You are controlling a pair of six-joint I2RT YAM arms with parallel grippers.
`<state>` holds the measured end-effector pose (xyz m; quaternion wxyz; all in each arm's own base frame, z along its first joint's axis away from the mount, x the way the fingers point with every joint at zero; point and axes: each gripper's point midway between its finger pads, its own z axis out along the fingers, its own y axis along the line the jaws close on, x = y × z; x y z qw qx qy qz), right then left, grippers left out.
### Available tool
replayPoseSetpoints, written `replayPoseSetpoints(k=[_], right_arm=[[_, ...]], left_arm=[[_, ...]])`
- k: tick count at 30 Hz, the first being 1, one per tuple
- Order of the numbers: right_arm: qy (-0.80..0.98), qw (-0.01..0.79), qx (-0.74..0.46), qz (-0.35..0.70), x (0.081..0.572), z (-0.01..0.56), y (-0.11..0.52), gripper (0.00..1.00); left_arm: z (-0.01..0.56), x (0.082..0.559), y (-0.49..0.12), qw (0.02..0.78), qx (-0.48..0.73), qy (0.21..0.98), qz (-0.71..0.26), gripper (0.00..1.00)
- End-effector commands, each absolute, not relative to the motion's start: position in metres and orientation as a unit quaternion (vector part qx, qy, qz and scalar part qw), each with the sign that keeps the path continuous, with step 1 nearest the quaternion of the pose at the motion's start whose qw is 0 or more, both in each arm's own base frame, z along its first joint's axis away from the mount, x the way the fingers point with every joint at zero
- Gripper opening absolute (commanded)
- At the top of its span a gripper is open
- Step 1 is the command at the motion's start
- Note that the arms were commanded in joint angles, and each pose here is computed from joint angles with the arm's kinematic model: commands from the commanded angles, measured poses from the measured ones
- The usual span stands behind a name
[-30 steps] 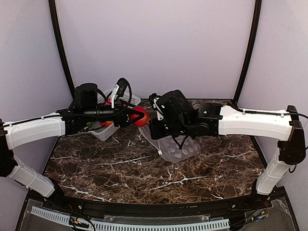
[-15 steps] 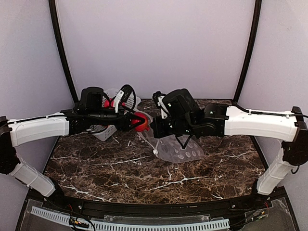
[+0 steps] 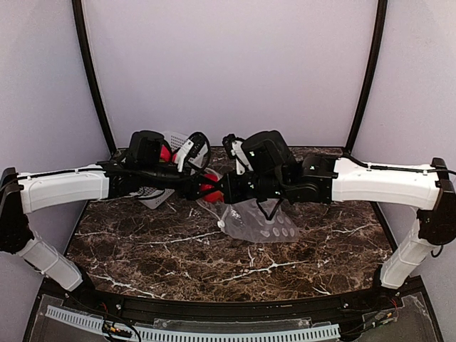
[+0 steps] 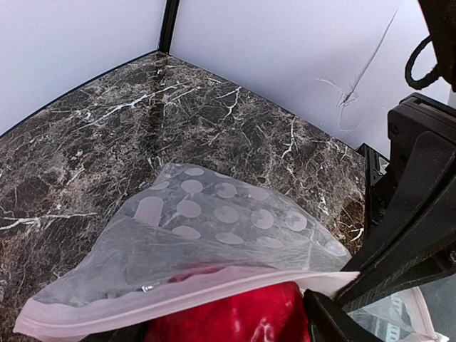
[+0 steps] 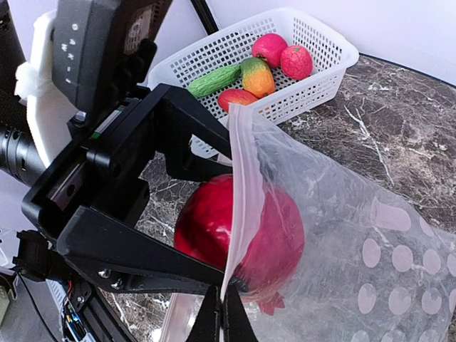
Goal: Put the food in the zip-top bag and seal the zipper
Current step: Place the fake fruit in the zipper food storage bag.
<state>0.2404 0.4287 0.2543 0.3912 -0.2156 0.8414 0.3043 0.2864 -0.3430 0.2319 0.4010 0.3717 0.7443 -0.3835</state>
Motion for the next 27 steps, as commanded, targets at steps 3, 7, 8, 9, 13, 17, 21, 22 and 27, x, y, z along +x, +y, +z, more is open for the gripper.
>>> replayPoseSetpoints(k=[3,7,8,9,13,17,21,22,27], right_arm=[[0.829,0.399,-0.208,0.333,0.242,0.266,0.434,0.0],[0.831,0.4,-0.203,0.328,0.243,0.263,0.43,0.0],[0.831,0.4,-0.203,0.327,0.243,0.263,0.43,0.0],[0.832,0.4,-0.202,0.327,0.243,0.263,0.429,0.0],[0.832,0.4,-0.202,0.327,0.244,0.262,0.43,0.0],[0.832,0.402,-0.201,0.325,0.244,0.263,0.429,0.0],[0.834,0.402,-0.199,0.322,0.245,0.261,0.427,0.0],[0.835,0.401,-0.198,0.321,0.245,0.26,0.426,0.0],[0.837,0.401,-0.195,0.316,0.247,0.257,0.423,0.0]], left_arm=[[0.234,0.284,-0.35,0.393,0.384,0.745,-0.38,0.74],[0.235,0.284,-0.348,0.397,0.385,0.744,-0.375,0.8],[0.236,0.285,-0.348,0.397,0.385,0.745,-0.373,0.81],[0.236,0.284,-0.347,0.398,0.386,0.744,-0.372,0.83],[0.237,0.284,-0.347,0.4,0.387,0.744,-0.37,0.87],[0.238,0.284,-0.346,0.402,0.387,0.743,-0.369,0.88],[0.241,0.284,-0.345,0.406,0.388,0.741,-0.369,0.88],[0.242,0.283,-0.345,0.407,0.389,0.74,-0.368,0.88],[0.25,0.28,-0.343,0.419,0.396,0.73,-0.367,0.88]])
